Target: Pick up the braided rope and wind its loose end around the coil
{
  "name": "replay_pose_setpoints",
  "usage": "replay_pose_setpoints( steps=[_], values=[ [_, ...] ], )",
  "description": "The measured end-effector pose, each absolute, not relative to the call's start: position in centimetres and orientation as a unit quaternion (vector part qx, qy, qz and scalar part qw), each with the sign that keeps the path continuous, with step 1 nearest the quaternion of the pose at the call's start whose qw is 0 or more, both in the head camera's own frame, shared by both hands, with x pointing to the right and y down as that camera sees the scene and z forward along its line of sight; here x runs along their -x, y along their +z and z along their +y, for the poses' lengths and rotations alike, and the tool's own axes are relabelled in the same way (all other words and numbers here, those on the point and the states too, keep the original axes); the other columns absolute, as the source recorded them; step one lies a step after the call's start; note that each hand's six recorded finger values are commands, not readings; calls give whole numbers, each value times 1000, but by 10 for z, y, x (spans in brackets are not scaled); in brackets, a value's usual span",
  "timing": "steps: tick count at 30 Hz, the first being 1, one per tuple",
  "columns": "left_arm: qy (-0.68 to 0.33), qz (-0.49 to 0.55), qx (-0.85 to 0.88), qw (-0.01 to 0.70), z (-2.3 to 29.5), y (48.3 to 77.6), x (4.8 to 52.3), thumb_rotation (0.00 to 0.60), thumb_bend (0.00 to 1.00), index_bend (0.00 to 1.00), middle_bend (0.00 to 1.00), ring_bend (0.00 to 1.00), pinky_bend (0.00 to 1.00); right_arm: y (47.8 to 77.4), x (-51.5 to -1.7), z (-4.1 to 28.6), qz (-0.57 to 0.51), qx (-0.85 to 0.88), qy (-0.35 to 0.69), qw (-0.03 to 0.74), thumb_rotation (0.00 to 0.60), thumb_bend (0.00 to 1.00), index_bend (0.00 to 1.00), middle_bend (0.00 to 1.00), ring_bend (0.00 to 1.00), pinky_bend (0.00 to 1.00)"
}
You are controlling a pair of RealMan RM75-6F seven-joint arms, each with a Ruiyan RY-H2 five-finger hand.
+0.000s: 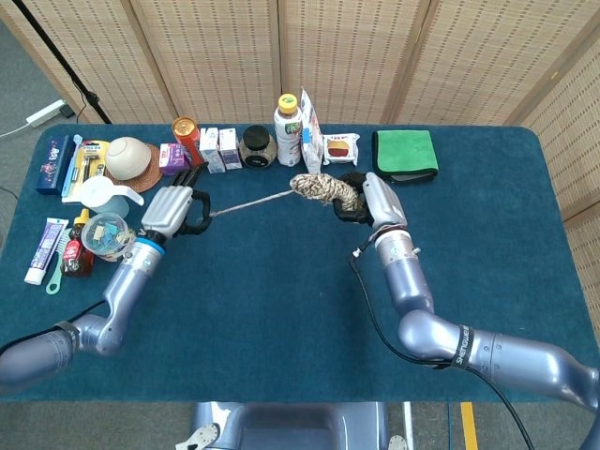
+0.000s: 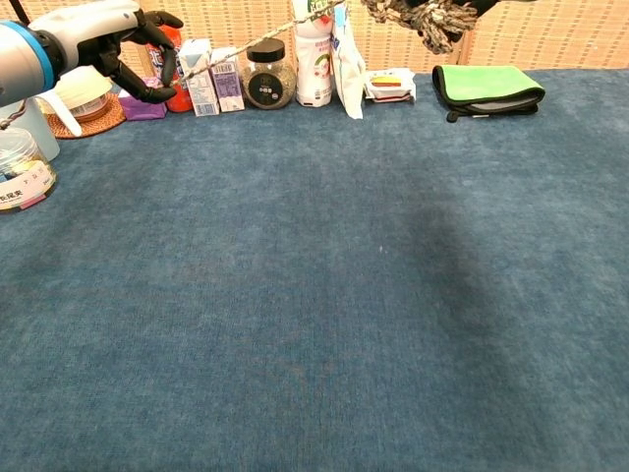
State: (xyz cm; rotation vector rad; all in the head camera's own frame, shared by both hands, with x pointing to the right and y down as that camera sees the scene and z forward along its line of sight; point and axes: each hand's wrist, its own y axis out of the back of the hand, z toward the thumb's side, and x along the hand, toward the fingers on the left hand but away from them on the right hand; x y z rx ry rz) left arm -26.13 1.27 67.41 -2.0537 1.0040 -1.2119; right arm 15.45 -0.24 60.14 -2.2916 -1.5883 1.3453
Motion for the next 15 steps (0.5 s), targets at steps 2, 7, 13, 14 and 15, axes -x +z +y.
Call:
replay_pose_setpoints(
  steps=[2,7,13,14,15],
  values=[
    [-452,363,766,279,16,675,263,600,363,831,0,0,0,603,-157,-4,-516,736,438,26,600,883,667,647,458,664],
    [-452,340,774,284,26,676,260,600,363,831,0,0,0,609,-160,-5,-522,727,446,34,600,883,667,646,458,664],
    [-436,336,787,279,31,671,250,600,363,831,0,0,0,609,-159,-3,-520,726,447,39,600,884,667,646,458,664],
    [-435,336,787,278,31,671,250,600,363,831,0,0,0,609,-158,-3,-520,727,448,40,600,884,667,646,458,664],
    [-435,336,788,278,31,670,250,600,363,831,0,0,0,609,-159,-3,-520,726,448,41,600,885,667,646,458,664]
  ],
)
